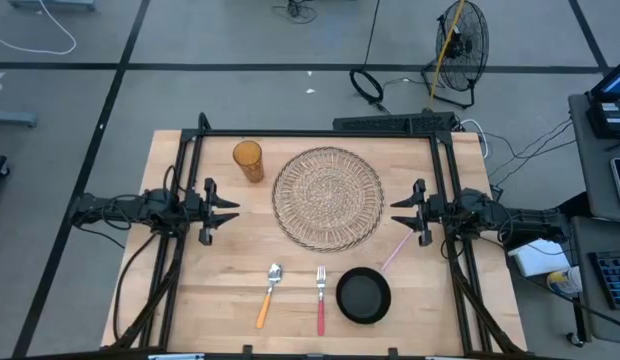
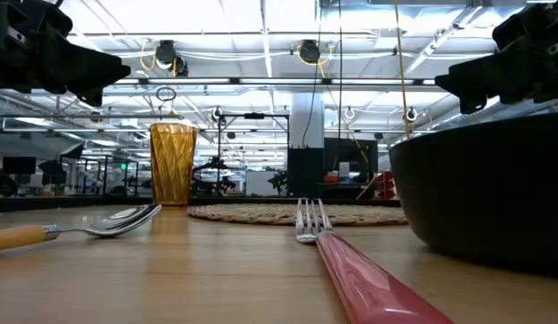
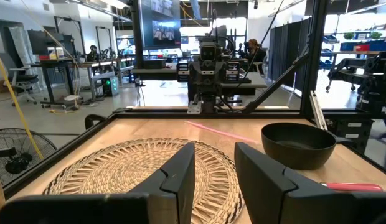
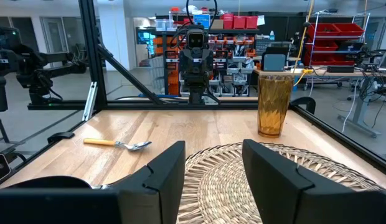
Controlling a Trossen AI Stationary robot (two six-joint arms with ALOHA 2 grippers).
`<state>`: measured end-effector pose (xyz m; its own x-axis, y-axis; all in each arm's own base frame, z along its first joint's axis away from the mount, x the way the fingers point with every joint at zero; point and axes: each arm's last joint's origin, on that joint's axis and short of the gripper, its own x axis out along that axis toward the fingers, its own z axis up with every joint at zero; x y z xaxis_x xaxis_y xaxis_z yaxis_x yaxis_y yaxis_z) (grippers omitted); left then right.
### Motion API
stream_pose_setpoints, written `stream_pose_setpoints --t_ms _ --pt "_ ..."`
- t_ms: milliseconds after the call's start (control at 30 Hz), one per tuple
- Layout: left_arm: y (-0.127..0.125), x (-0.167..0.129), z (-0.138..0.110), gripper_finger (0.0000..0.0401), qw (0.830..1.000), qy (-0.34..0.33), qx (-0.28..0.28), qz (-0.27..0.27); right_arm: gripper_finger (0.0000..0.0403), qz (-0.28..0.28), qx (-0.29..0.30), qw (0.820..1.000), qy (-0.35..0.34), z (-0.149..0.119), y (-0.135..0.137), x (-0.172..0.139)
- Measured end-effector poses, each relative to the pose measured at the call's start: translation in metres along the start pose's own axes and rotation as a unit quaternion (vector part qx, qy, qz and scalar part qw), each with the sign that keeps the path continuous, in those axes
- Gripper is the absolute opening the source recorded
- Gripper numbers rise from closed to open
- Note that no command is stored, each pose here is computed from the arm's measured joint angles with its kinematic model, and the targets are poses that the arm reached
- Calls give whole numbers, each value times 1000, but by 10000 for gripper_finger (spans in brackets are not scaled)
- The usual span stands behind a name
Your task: Pick & Place Utensil
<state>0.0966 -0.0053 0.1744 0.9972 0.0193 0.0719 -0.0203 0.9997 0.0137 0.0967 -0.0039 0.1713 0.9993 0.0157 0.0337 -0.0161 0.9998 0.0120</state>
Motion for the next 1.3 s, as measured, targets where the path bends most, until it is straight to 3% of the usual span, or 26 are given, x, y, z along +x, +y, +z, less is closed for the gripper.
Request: stream_pose_setpoints --t_ms 233,533,867,1167,1300 --pt "0 0 0 120 1000 0 0 0 155 2 -1 1000 -10 2 0 0" --pt "0 0 0 120 1000 0 0 0 155 1 -7 996 -94 18 0 -2" --pt "0 0 0 120 1000 -1 -5 0 155 10 39 989 -144 28 1 -4" --pt "0 0 0 120 992 1 -129 -1 155 11 39 987 -156 30 1 -5" --pt "0 0 2 120 986 -9 -164 -2 155 17 69 984 -165 32 1 -5"
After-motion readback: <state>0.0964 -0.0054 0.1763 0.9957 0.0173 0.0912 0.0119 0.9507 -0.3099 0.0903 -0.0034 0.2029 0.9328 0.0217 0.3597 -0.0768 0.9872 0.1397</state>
